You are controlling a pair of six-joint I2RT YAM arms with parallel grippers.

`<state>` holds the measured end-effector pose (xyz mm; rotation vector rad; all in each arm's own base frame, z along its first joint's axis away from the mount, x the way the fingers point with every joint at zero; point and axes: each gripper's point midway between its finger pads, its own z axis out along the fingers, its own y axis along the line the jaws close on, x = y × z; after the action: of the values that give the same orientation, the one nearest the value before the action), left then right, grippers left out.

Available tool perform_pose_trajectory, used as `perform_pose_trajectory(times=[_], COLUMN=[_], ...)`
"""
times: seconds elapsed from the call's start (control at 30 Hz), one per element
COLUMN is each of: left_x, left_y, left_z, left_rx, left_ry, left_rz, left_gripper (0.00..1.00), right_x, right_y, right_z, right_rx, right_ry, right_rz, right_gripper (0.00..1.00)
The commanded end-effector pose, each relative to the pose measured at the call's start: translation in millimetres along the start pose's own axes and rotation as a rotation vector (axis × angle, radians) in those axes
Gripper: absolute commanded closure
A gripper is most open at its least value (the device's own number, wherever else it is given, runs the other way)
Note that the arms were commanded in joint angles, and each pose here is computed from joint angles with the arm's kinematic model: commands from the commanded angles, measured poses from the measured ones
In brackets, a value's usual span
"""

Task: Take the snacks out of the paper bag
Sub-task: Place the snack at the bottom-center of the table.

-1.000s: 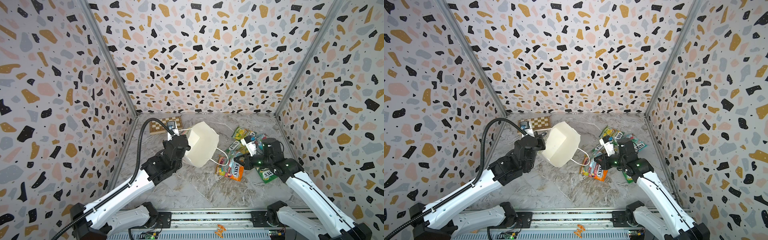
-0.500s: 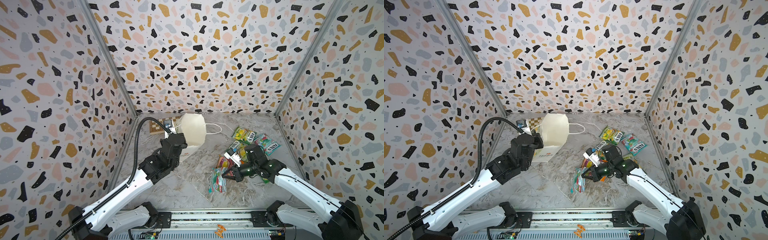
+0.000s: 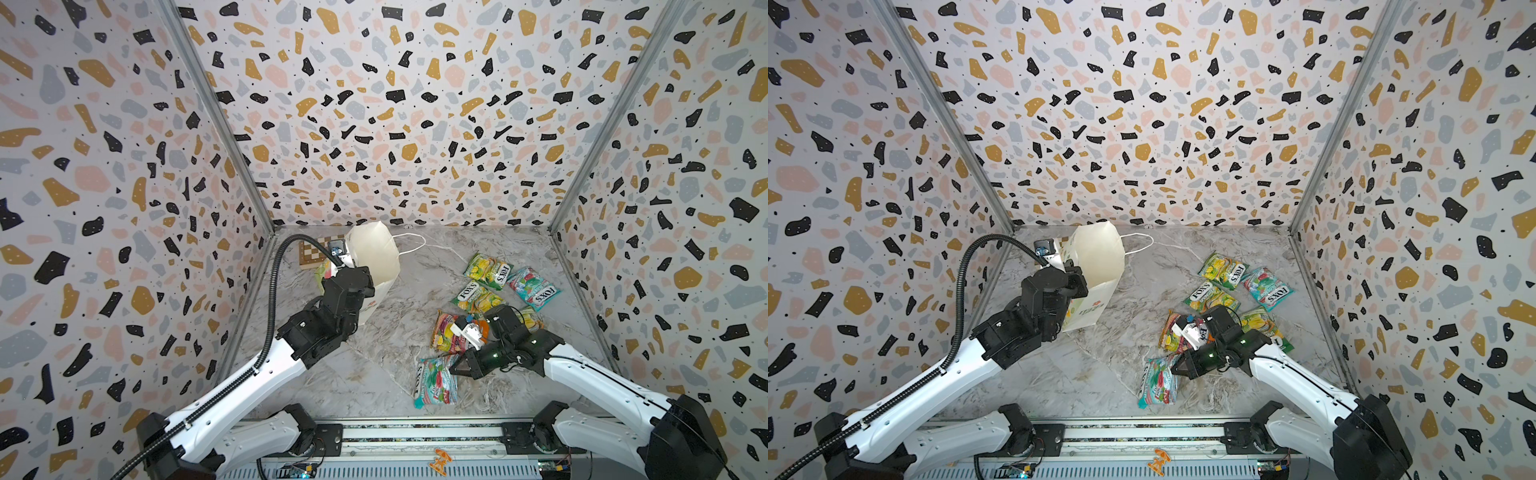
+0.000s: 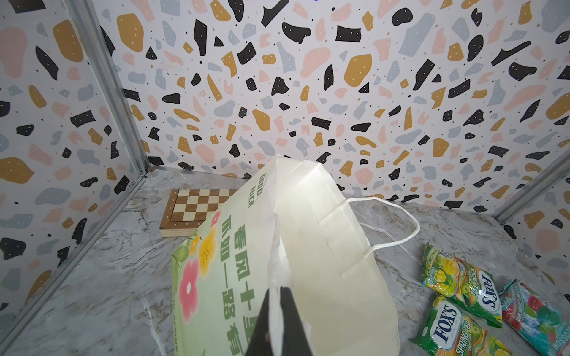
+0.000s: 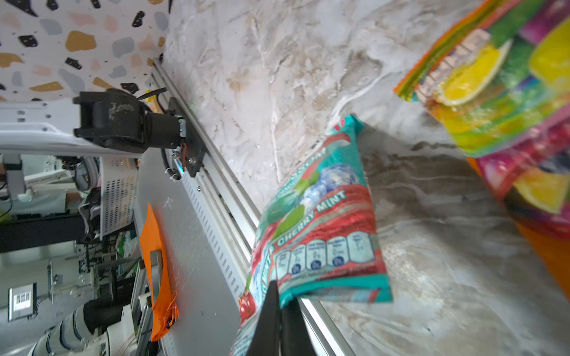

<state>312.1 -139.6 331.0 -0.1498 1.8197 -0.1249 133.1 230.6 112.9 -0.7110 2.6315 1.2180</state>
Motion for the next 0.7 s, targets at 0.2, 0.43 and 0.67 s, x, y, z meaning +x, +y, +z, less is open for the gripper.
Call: perform_pose_trajectory(times=[0.2, 0.43, 0.67], left_x=[-24, -27, -44], left_y=[-11, -21, -47], left_z=[-6, -8, -17], left_rx=[0.061, 0.123, 0.271], left_ry=[-0.048, -0.048, -0.068], left_rz=[-0.043, -0.045, -0.049], left_gripper=[1.0, 1.0, 1.0], right_x=[3, -5, -26], right_y=[-41, -57, -75], right_z=[-4, -14, -41], right_rx=[0.26, 0.377, 0.54], right_ry=[-0.027, -0.083, -0.237], right_rz=[0.101, 0.132, 0.166], right_gripper=[0.67, 0.45, 0.36])
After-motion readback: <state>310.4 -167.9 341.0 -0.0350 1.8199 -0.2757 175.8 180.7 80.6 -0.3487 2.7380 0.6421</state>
